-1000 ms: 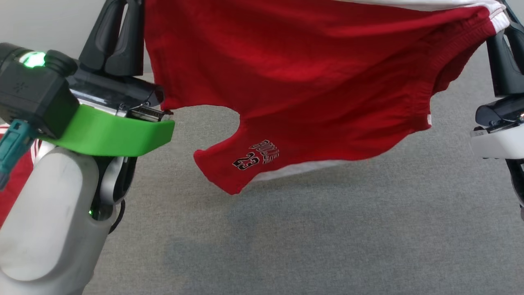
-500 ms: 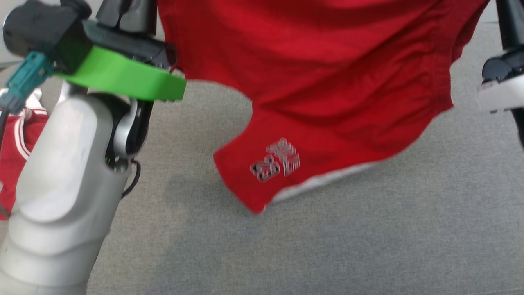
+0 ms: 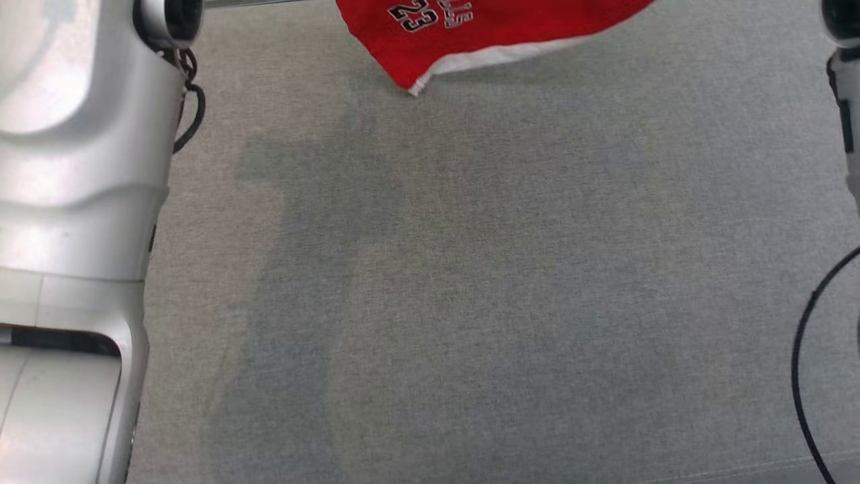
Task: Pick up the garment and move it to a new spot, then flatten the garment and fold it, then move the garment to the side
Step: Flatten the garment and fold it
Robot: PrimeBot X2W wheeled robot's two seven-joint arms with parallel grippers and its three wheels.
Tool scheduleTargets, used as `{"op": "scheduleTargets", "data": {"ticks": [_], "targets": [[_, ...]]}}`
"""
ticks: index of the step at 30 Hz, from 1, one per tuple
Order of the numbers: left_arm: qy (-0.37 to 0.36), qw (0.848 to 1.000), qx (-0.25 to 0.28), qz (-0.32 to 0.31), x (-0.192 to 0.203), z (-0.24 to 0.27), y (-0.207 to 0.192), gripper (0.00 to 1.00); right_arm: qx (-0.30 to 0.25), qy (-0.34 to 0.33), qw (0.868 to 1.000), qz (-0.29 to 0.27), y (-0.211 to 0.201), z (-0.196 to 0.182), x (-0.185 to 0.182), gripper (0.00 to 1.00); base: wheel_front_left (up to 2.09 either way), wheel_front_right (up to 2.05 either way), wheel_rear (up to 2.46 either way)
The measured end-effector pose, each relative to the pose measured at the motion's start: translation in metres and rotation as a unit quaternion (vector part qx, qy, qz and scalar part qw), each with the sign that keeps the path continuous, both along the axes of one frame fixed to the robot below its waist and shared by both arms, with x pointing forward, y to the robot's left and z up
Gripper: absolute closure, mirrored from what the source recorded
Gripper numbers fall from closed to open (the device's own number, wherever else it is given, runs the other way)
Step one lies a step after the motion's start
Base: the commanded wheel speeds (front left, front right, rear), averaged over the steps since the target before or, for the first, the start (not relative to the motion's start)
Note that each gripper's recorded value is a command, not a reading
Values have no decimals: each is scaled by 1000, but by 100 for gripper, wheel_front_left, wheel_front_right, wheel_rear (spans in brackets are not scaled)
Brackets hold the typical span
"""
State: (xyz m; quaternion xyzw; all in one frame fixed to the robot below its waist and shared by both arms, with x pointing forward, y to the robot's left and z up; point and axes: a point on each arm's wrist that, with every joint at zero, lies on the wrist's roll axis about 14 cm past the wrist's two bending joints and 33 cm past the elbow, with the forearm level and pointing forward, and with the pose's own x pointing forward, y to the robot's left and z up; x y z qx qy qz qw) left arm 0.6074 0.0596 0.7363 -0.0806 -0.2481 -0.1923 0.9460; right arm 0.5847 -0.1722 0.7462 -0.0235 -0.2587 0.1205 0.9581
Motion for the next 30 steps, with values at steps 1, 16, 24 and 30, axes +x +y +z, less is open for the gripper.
{"op": "scheduleTargets", "data": {"ticks": [1, 16, 24, 30], "targets": [[-1, 1000, 0, 4, 4, 2, 1, 100, 1, -4, 1000, 1, 3, 1, 4, 100, 0, 0, 0], [282, 957, -24, 69, 21, -240, 29, 100, 2, 218, 976, 27, 51, -196, 35, 100, 0, 0, 0], [312, 947, -19, 71, -16, -278, 37, 100, 35, 268, 962, 33, 52, -251, -7, 100, 0, 0, 0], [312, 946, -49, 70, -65, -285, 48, 100, 56, 283, 957, 41, 53, -271, -61, 100, 0, 0, 0]]}}
